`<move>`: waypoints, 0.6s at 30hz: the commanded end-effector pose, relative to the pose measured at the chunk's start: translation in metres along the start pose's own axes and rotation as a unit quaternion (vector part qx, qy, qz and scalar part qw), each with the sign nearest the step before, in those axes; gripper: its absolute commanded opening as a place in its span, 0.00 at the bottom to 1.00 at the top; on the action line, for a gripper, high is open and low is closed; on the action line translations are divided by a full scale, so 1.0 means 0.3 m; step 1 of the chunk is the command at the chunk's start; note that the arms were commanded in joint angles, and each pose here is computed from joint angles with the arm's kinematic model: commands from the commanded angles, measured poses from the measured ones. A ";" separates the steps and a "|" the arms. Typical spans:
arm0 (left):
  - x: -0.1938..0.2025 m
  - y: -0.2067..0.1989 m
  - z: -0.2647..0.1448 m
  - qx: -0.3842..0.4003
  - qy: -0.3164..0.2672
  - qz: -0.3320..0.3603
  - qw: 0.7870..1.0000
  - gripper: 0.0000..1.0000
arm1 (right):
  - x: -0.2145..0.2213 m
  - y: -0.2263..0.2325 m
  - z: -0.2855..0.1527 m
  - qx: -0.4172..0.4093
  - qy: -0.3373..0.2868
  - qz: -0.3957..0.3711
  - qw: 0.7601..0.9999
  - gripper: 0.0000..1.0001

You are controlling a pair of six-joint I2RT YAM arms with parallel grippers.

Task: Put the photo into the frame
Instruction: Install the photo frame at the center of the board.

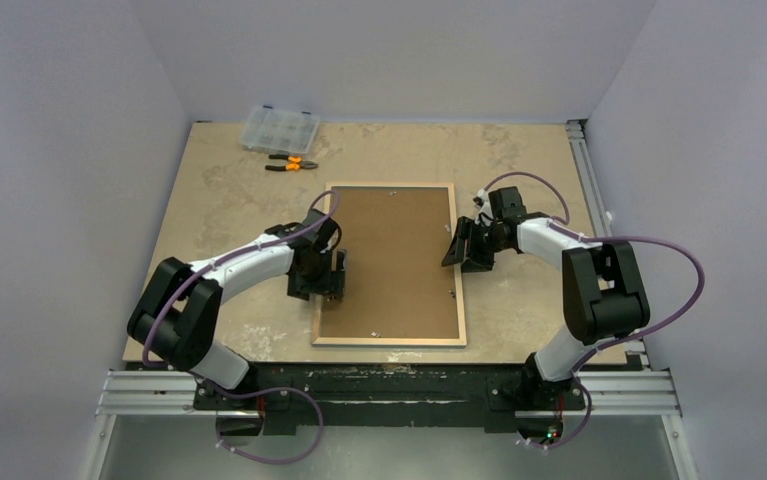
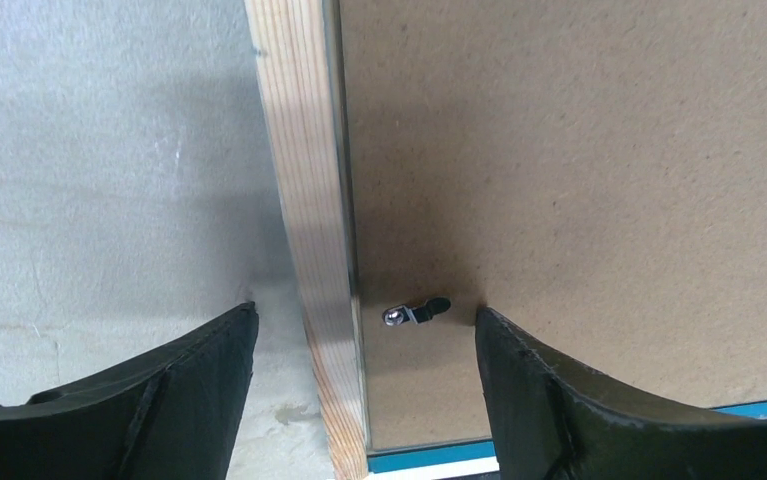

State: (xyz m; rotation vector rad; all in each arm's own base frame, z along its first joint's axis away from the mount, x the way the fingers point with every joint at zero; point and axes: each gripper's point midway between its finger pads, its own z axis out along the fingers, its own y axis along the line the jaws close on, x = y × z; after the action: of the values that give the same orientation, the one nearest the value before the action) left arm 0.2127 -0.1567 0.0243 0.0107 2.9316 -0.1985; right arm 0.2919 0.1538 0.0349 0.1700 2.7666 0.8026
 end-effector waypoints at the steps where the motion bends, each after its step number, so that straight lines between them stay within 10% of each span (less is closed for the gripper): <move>1: 0.045 0.047 -0.010 -0.038 0.003 -0.006 0.999 0.75 | 0.009 0.018 0.004 -0.009 0.001 -0.010 1.000 0.53; 14: -0.005 0.032 0.040 -0.043 -0.019 -0.013 0.999 0.27 | 0.028 0.016 0.022 -0.013 0.008 -0.010 1.000 0.52; 18: -0.020 0.018 0.037 -0.038 -0.020 -0.006 0.999 0.48 | 0.033 0.019 0.023 -0.014 0.010 -0.012 1.000 0.52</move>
State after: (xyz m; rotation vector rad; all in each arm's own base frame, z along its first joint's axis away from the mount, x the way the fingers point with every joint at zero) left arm 0.2084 -0.1533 0.0248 -0.0300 2.9300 -0.1474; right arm 0.2915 0.1538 0.0328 0.1698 2.7651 0.8034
